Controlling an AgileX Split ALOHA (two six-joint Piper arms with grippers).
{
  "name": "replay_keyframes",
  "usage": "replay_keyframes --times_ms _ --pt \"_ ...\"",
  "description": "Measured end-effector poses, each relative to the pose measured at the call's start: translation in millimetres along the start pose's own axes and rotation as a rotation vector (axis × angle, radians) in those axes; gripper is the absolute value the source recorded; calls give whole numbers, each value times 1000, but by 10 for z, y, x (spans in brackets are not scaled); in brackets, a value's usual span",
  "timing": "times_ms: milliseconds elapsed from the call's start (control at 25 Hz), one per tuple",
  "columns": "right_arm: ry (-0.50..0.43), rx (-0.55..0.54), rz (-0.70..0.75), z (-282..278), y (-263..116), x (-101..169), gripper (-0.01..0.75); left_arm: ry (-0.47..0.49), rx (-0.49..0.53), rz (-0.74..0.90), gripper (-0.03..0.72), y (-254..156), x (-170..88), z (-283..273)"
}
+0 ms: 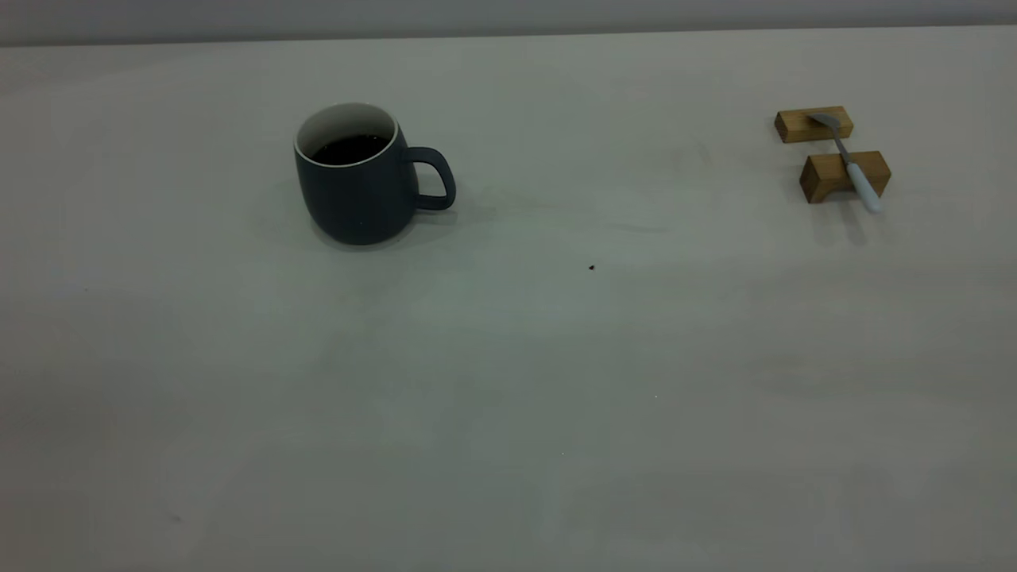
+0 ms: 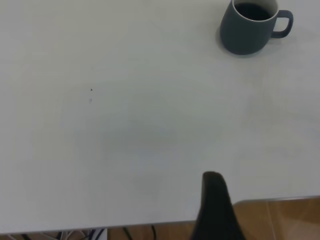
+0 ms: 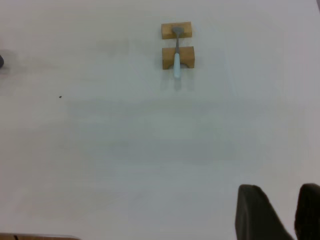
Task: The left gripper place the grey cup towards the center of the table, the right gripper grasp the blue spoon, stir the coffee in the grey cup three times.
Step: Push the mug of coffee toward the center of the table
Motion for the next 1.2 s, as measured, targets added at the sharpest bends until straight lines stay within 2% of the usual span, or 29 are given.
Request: replay_keyframes --times_ms 280,400,520,600,760,1000,1200 --pt "0 0 1 0 0 0 238 -25 8 -10 585 1 -30 5" --pt "0 0 1 0 0 0 238 -17 45 -14 585 80 -52 38" --pt "0 0 0 0 0 0 238 3 117 -21 585 249 -92 107" --pt "0 0 0 0 0 0 238 26 202 -27 585 381 -121 211" --pt "0 0 0 0 0 0 238 53 320 -45 585 685 -192 528" --pt "0 0 0 0 0 0 238 87 395 -21 585 1124 -253 1207" --pt "0 0 0 0 0 0 238 101 480 38 585 1310 -259 1884"
Point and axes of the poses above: a point on each arm's last joint axis where the gripper is mounted, z pointing out along that axis toward the gripper, x along the wrist's bending axis when the last joint is at zero, y = z × x, the point moved 2 cm from there along z, pointing out along that axis toward the gripper, and after that the axes turned 15 degrees about -z, right-handed, at the moved point
